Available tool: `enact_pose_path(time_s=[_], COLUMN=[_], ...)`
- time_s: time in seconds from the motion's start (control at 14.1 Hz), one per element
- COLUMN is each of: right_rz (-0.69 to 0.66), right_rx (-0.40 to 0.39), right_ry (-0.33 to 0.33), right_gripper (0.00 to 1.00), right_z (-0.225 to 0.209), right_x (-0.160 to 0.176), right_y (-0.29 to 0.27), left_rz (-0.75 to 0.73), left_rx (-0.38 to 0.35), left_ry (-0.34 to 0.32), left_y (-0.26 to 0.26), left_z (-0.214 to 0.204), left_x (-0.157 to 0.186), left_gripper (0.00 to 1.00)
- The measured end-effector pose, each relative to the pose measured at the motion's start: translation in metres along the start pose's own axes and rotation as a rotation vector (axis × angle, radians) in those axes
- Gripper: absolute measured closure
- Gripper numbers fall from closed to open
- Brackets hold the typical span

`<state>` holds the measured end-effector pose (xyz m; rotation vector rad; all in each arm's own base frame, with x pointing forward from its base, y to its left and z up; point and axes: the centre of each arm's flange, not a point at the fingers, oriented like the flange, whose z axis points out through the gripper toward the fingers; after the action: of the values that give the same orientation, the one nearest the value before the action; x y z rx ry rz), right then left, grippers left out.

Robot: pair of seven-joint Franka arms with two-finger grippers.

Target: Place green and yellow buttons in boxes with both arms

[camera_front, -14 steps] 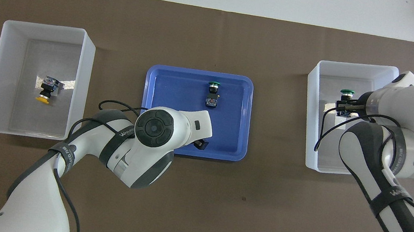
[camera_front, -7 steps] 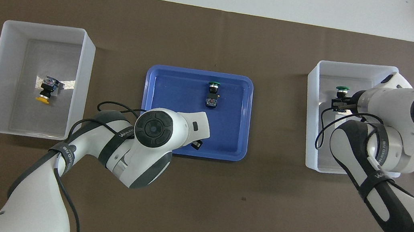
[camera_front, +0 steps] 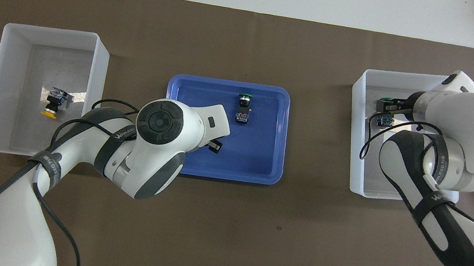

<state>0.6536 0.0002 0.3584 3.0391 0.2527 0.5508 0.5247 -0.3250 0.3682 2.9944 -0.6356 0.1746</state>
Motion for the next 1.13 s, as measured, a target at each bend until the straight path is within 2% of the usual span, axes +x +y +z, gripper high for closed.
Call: enact_pose_path(time_s=[0.07, 0.28, 0.5, 0.85, 1.13], right_rz=[0.005, 0.062, 0.120, 0.219, 0.227], right_rx=[0.004, 0.029, 0.056, 0.108, 0.145], right_ry=[-0.005, -0.044, -0.058, -0.057, -0.037], right_gripper=[0.01, 0.00, 0.00, 0.00, 0.00], right_z=[-0.012, -0.067, -0.112, -0.100, -0.062], right_x=[0.005, 0.014, 0.023, 0.029, 0.032], right_y=[-0.002, -0.022, -0.060, -0.166, -0.220], left_rz=[-0.029, -0.139, -0.278, -0.392, -0.426], left_rx=[0.010, 0.006, -0.007, 0.004, 0.011], left_ry=[0.006, 0.011, -0.024, -0.037, -0.073], left_y=[-0.019, -0.071, -0.144, -0.294, -0.353], left_z=[-0.026, -0.090, -0.122, -0.134, -0.100], left_x=[0.007, 0.014, 0.009, -0.032, -0.091], left_gripper=[0.58, 0.58, 0.58, 0.58, 0.58])
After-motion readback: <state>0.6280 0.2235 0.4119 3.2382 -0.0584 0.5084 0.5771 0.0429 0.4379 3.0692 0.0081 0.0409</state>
